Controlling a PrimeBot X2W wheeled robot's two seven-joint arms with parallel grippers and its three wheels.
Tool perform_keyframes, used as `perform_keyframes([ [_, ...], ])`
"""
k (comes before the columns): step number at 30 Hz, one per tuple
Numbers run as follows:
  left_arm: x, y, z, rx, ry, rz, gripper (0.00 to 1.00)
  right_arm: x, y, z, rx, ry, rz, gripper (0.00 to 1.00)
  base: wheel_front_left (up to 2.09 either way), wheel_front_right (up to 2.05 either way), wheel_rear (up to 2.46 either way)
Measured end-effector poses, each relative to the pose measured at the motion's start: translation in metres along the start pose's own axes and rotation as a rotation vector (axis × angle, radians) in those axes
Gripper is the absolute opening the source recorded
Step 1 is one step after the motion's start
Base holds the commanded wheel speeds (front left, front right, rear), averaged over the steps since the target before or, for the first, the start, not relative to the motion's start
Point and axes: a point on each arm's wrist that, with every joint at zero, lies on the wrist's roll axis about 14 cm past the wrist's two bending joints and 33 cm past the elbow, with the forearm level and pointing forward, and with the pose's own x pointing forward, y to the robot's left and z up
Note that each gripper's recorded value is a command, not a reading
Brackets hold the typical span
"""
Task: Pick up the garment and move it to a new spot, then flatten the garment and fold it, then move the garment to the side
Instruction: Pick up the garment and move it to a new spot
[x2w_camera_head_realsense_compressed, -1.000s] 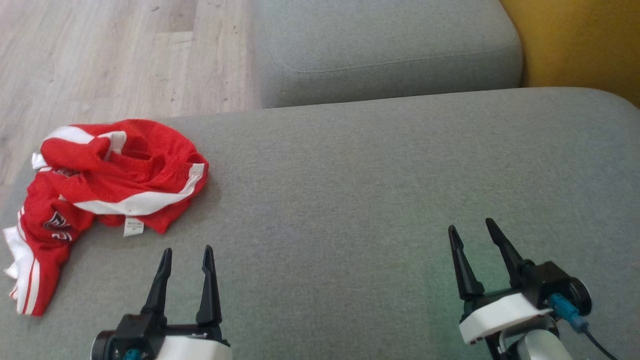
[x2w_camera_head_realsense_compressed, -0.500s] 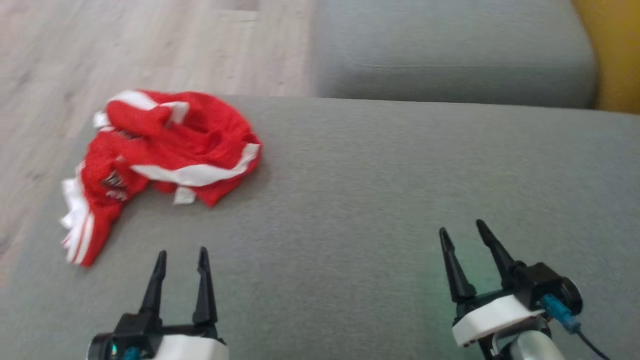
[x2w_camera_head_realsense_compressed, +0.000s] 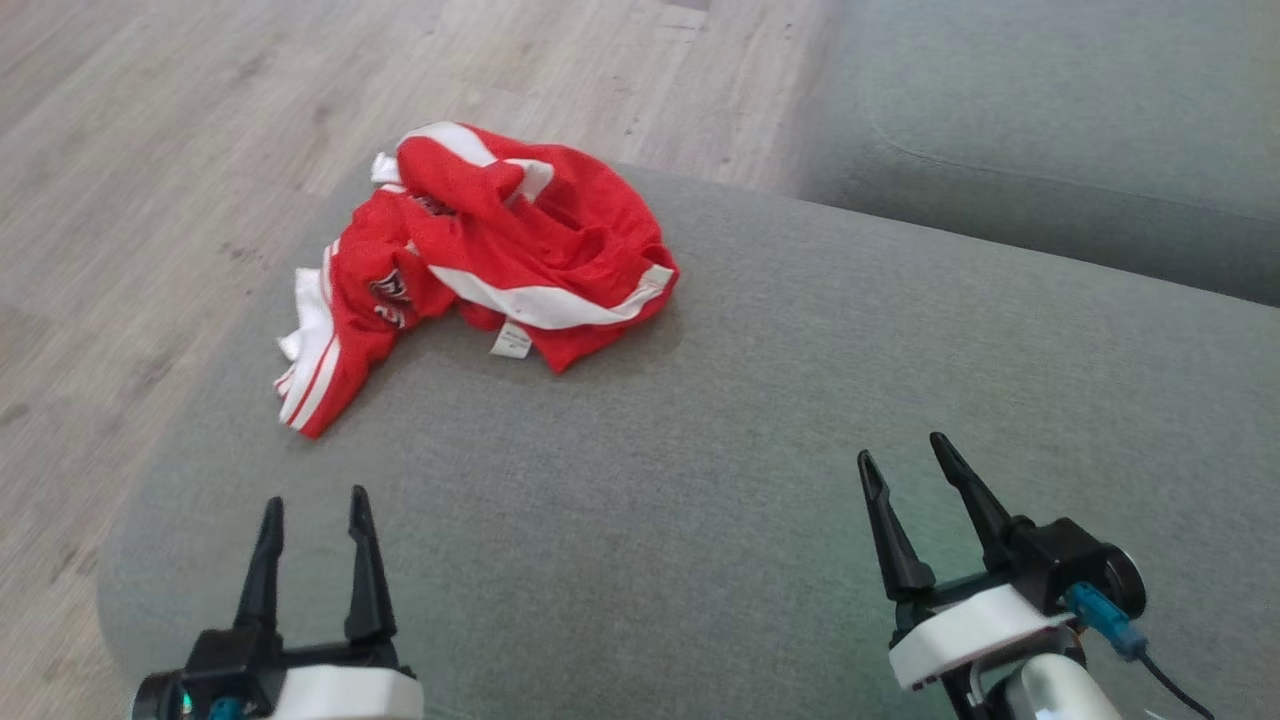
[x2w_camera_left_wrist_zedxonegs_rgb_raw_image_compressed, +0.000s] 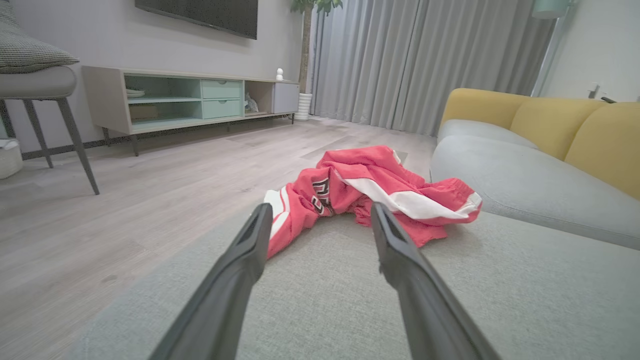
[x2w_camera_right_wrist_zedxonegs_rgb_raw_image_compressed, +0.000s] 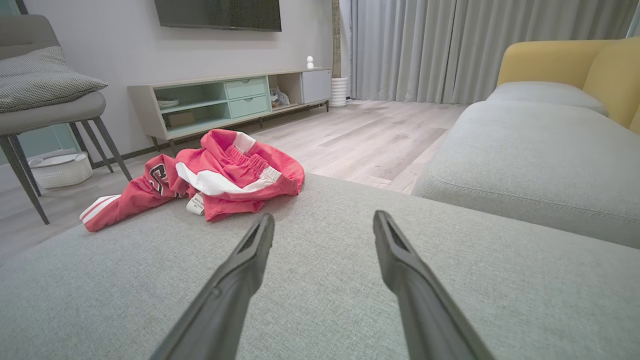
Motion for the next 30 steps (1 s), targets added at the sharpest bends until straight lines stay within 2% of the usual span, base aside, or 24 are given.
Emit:
perform_keyframes([
  [4,-0.001,0.01,0.003,0.014,-0.007,0.031,1.0,0.005,0.004,-0.005,0.009,0.012,0.019,1.0,0.0,0.0,0.0],
  [9,0.014,0.005,0.018,0.081,-0.044,0.01,1.0,0.011,-0.002,-0.019,0.018,0.045,0.015,1.0,0.0,0.0,0.0],
  [18,0.13,-0.039,0.121,0.251,-0.326,-0.167,1.0,0.051,-0.025,-0.032,-0.044,0.044,0.022,1.0,0.0,0.0,0.0],
  [19,0.159,-0.045,0.114,0.283,-0.287,-0.197,1.0,0.056,-0.034,-0.038,-0.061,0.052,0.019,1.0,0.0,0.0,0.0],
  [20,0.159,-0.045,0.114,0.283,-0.287,-0.197,1.0,0.056,-0.034,-0.038,-0.061,0.052,0.019,1.0,0.0,0.0,0.0],
  [21,0.185,-0.049,0.091,0.32,-0.203,-0.228,1.0,0.059,-0.049,-0.047,-0.081,0.066,0.01,1.0,0.0,0.0,0.0],
  [22,0.185,-0.049,0.091,0.32,-0.203,-0.228,1.0,0.059,-0.049,-0.047,-0.081,0.066,0.01,1.0,0.0,0.0,0.0],
  [25,0.218,-0.065,0.059,0.38,-0.08,-0.293,1.0,0.064,-0.068,-0.057,-0.099,0.077,-0.001,1.0,0.0,0.0,0.0],
  [30,0.263,-0.081,0.013,0.433,0.147,-0.329,1.0,0.071,-0.089,-0.072,-0.12,0.088,-0.008,1.0,0.0,0.0,0.0],
])
